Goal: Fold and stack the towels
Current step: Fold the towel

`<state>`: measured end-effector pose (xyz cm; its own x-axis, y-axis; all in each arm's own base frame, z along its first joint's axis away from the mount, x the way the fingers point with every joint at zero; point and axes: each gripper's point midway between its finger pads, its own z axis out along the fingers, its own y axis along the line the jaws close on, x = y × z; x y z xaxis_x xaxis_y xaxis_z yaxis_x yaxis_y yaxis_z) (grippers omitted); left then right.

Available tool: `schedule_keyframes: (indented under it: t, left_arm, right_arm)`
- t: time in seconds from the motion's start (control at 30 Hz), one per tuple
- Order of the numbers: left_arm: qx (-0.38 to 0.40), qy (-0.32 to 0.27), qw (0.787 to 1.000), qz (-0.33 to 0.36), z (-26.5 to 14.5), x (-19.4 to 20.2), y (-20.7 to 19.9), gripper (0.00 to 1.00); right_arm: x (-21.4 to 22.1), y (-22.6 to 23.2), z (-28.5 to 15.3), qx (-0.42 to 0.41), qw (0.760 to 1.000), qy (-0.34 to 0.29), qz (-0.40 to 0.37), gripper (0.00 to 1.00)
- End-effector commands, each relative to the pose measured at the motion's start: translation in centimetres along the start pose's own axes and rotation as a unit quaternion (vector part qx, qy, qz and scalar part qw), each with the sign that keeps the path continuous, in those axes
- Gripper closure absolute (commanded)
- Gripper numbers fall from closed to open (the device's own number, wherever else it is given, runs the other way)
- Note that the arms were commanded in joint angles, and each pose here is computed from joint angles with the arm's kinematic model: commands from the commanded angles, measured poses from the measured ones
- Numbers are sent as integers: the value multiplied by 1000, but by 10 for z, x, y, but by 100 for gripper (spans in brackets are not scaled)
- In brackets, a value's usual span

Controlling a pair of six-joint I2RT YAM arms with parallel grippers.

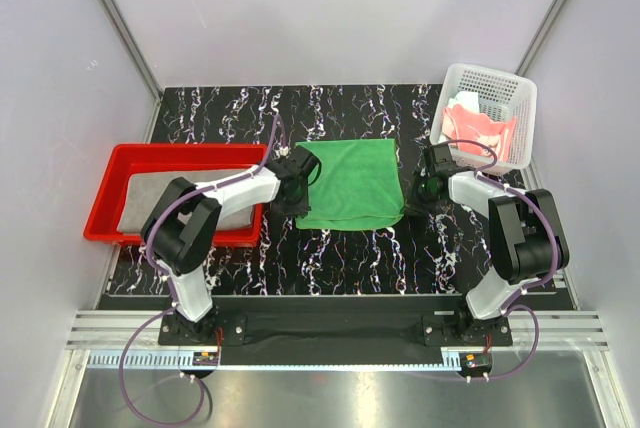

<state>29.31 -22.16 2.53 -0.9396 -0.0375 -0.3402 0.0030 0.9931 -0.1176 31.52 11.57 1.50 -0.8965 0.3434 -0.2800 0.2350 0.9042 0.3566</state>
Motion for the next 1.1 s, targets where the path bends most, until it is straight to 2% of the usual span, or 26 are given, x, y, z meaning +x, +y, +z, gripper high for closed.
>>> schedule_keyframes:
  t: [0.0,0.1,0.27,0.53,0.7,0.93,1.03,1.07]
  left_arm:
    - [13,-36,999,1,-6,-23,-12,76]
    - [15,-38,999,3,-6,-27,-15,76]
    - [8,-28,1000,3,-2,-25,-14,83]
    - [-7,-19,1000,-6,1,-20,-7,85]
    - [-4,-17,1000,-6,1,-18,-9,100]
    - [-2,-18,1000,-6,-10,-21,-10,100]
    - [1,-40,999,-16,-24,-29,-9,100]
    - [1,-39,999,-18,-23,-26,-8,96]
  right_arm:
    - [-10,13,-8,-22,999,-24,-14,100]
    - [-9,13,-7,-23,999,-22,-15,100]
    - [-8,14,-8,-26,999,-21,-15,100]
    - [-10,15,-12,-27,999,-28,-19,100]
    - [-11,15,-11,-28,999,-27,-19,100]
    - [-13,18,-15,-33,999,-31,-25,100]
    - [-15,20,-19,-35,998,-37,-26,100]
    - [-16,20,-20,-35,998,-39,-26,100]
